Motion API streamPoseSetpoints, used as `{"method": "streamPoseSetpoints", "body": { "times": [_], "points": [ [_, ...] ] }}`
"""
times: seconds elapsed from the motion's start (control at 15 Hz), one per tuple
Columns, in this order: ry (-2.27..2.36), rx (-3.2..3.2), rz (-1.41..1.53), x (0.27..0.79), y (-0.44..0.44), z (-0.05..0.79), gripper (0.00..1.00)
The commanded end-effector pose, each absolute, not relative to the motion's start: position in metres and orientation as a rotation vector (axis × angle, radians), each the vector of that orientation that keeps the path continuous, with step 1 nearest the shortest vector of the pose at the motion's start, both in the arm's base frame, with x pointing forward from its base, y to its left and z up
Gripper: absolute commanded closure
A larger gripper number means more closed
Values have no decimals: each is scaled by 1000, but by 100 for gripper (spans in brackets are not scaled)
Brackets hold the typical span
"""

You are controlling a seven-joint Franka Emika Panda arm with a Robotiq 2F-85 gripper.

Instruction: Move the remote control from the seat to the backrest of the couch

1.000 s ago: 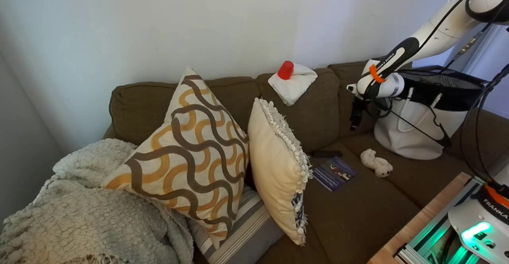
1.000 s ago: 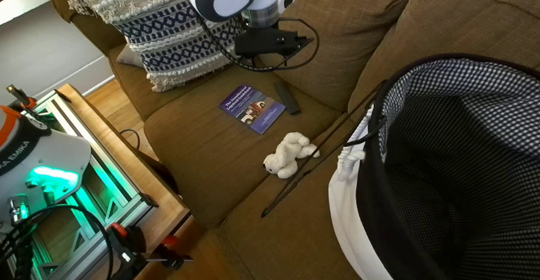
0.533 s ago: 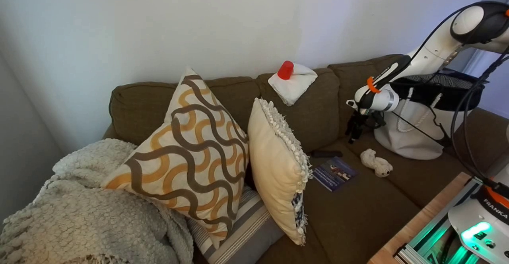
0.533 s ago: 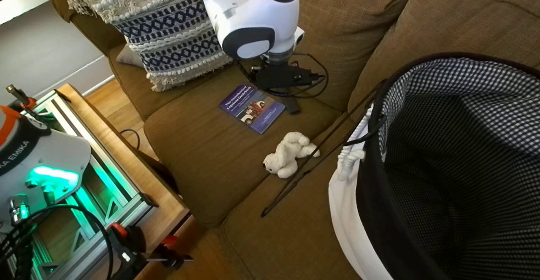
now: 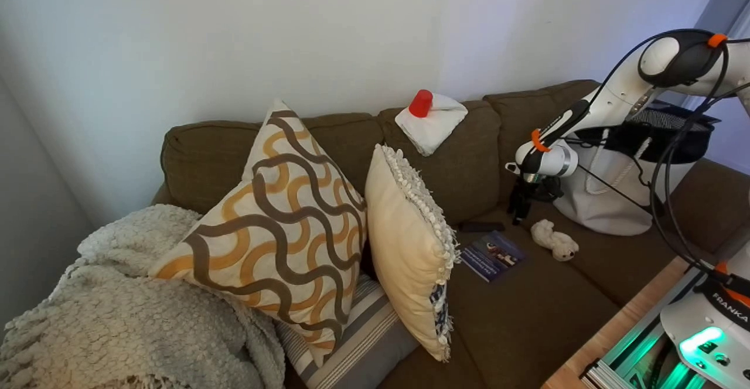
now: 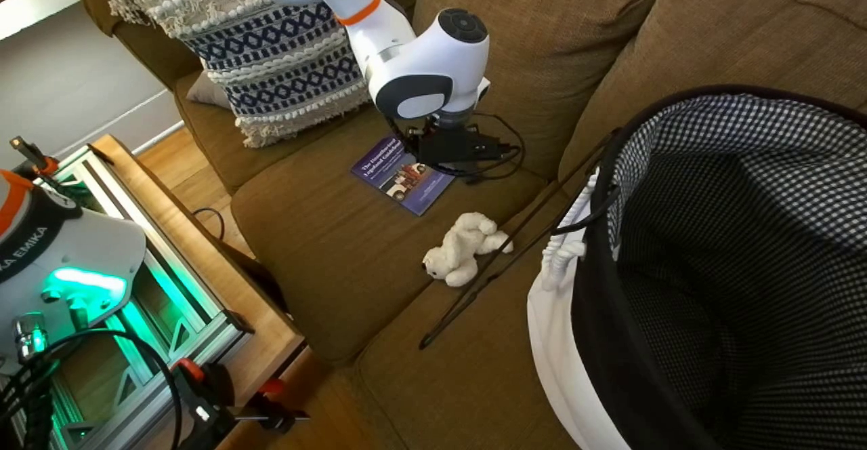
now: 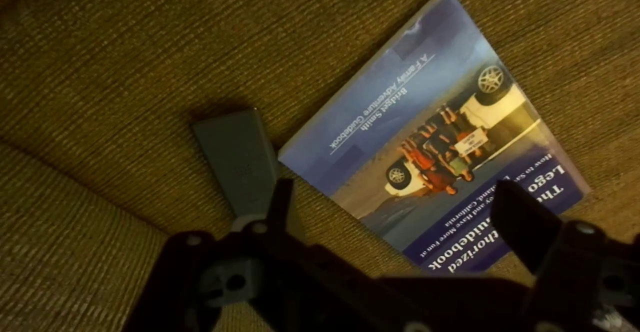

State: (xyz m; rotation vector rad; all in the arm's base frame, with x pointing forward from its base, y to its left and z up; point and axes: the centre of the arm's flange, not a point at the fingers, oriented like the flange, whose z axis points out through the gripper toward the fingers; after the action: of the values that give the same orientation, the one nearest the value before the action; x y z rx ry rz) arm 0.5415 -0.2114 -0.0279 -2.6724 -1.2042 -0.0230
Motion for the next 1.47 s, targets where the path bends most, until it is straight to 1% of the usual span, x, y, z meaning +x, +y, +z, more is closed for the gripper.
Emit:
{"method": "streamPoseSetpoints", "body": {
  "times": [0.0, 0.13, 0.6, 0.93, 1.0, 1.07, 1.13, 1.2, 1.27, 1.4],
  "points": [
    [-1218, -2750, -129, 556, -211, -50, 0],
    [-1237, -2797, -237, 569, -212, -67, 0],
    [-1220, -2822, -508, 592, -205, -129, 0],
    [-1191, -2803, -553, 603, -204, -160, 0],
    [-1169, -2802, -548, 603, -204, -163, 2],
    [-1152, -2794, -535, 603, -205, -170, 11],
    [-1127, -2780, -494, 601, -204, -169, 27],
    [-1119, -2761, -452, 599, -202, -167, 31],
    [-1118, -2739, -421, 598, -199, -164, 41],
    [-1126, -2697, -360, 594, -194, -153, 57]
  ]
}}
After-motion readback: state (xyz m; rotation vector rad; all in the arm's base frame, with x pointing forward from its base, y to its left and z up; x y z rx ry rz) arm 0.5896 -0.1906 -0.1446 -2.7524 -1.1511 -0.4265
